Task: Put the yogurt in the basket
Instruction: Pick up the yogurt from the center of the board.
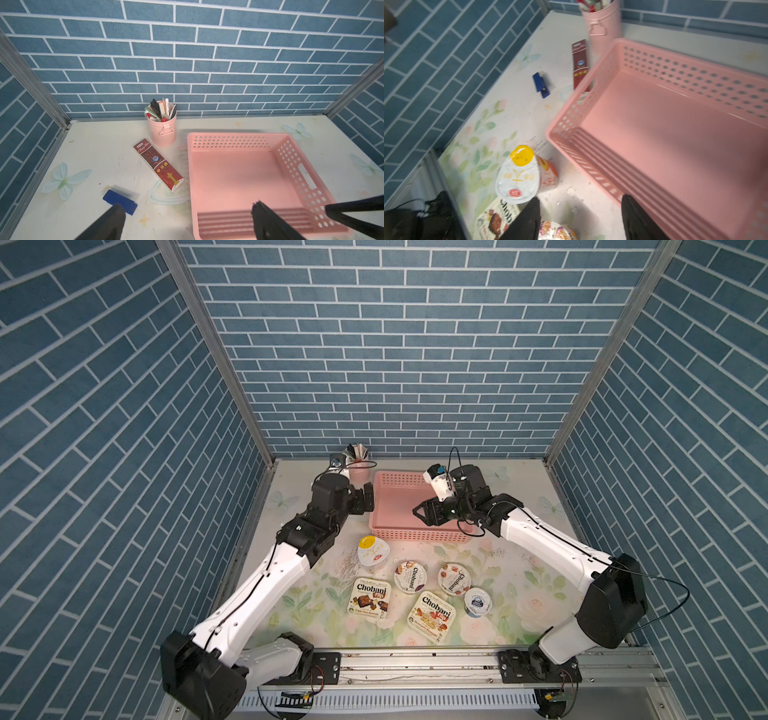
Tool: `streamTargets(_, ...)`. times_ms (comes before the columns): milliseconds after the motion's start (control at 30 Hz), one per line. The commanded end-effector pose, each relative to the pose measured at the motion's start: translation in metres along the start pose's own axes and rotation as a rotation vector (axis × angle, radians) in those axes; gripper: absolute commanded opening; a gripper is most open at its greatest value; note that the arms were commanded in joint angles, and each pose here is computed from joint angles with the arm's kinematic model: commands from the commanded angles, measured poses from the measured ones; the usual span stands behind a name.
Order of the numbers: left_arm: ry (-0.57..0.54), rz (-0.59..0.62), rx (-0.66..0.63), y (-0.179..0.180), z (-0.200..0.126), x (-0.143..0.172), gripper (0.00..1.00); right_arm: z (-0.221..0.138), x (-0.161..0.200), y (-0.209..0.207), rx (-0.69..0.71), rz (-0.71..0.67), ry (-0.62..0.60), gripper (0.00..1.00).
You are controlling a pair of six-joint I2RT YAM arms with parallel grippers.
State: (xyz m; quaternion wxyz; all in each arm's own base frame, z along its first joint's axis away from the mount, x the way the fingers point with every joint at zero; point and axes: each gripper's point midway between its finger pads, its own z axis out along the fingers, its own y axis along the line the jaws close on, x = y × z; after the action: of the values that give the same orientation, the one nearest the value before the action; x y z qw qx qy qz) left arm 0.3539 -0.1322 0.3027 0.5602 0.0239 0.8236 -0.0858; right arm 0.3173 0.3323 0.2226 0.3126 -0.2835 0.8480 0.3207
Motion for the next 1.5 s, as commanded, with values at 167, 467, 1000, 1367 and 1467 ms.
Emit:
streamTargets(167,-0.122,-0.017,0.21,-0.015,-0.049,0.021,1.0,0.027,0.019,0.039,-0.246,0.098,0.073,0.57)
streamTargets(467,-0.347,-0.097,0.229,0.012,-0.116,0.021,1.0,0.063,0.067,0.046,-0.277,0.193,0.184,0.6)
streamTargets(1000,-0.302,-0.24,0.135,0.027,-0.098,0.028,1.0,0.093,0.085,0.047,-0.318,0.278,0.161,0.46)
streamTargets(1367,-0.261,-0.21,0.123,0.027,-0.092,0.038,1.0,0.098,0.091,0.055,-0.338,0.294,0.185,0.38)
streamTargets(1467,-0.242,-0.198,0.123,0.025,-0.087,0.042,1.0,0.098,0.093,0.056,-0.337,0.294,0.189,0.36)
